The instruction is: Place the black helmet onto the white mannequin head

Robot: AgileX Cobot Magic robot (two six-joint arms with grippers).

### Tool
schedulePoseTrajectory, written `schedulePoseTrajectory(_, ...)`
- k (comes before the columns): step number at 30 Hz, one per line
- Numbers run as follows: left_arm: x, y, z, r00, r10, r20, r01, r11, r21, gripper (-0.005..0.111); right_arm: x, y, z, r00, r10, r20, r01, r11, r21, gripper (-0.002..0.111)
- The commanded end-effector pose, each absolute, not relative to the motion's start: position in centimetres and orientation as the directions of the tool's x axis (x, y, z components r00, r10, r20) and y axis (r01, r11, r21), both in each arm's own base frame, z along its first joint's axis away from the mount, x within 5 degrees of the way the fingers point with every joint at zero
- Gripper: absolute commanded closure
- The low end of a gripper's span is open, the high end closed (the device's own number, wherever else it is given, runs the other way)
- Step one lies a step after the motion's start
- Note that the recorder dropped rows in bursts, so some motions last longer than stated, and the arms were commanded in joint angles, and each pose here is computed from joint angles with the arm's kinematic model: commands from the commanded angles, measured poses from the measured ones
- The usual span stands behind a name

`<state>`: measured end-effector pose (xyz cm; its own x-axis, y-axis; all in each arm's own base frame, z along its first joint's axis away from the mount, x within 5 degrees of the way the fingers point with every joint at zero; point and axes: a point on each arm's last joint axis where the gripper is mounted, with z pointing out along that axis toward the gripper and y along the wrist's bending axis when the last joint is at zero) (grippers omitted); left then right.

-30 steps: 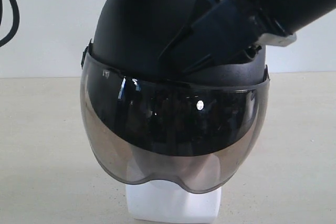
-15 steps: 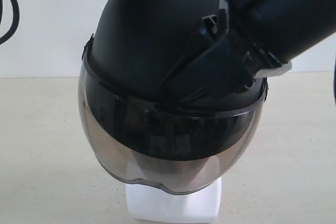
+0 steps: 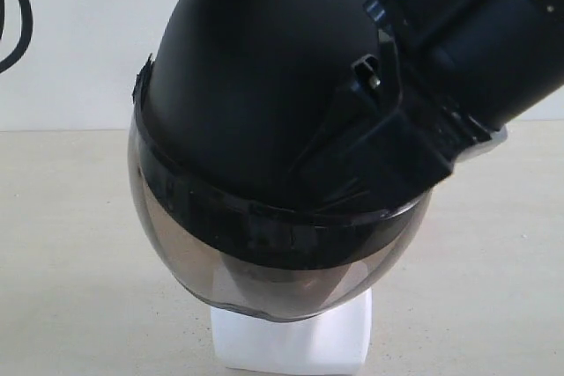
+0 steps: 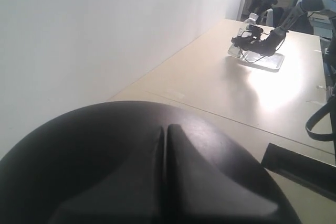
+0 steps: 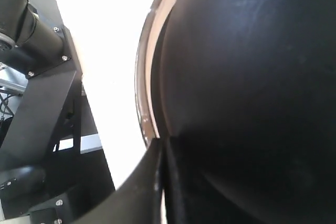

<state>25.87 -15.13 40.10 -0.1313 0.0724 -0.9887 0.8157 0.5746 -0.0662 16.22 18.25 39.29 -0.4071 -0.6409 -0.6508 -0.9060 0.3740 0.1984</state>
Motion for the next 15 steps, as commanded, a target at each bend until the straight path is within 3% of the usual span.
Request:
schedulePoseTrajectory(1, 26.2, -15.1, 39.7, -0.139, 0.087, -0.986, 0.8, 0.598, -0.06, 0.102, 16.5, 17.8, 40.1, -0.368, -0.628, -0.686, -0.909, 0.398, 0.123, 0.108)
schedulePoseTrajectory(4, 25.6, -14.7, 40.5, -0.112, 0.075, -0.991, 0.788, 0.615, -0.042, 0.102, 16.0, 15.8, 42.7, -0.346, -0.53, -0.774, -0.847, 0.531, 0.014, 0.108)
schedulePoseTrajectory(8, 24.5, -13.0, 42.3, -0.068, 0.036, -0.997, 0.751, 0.659, -0.028, 0.102, 15.5, 9.7, 45.5, -0.407, -0.356, -0.841, -0.467, 0.873, -0.144, 0.108)
schedulePoseTrajectory(10, 24.8, -11.1, 42.4, -0.099, -0.002, -0.995, 0.704, 0.707, -0.071, 0.102, 15.0, 6.9, 46.4, -0.434, -0.252, -0.865, -0.245, 0.957, -0.156, 0.108)
schedulePoseTrajectory(12, 24.9, -9.4, 41.2, -0.132, -0.002, -0.991, 0.664, 0.742, -0.09, 0.102, 14.6, 6.1, 46.0, -0.431, -0.244, -0.869, -0.194, 0.965, -0.175, 0.108)
schedulePoseTrajectory(15, 24.9, -8.2, 38.7, -0.212, 0.006, -0.977, 0.646, 0.751, -0.135, 0.102, 15.5, 7.0, 43.1, -0.455, -0.286, -0.843, -0.226, 0.953, -0.201, 0.108)
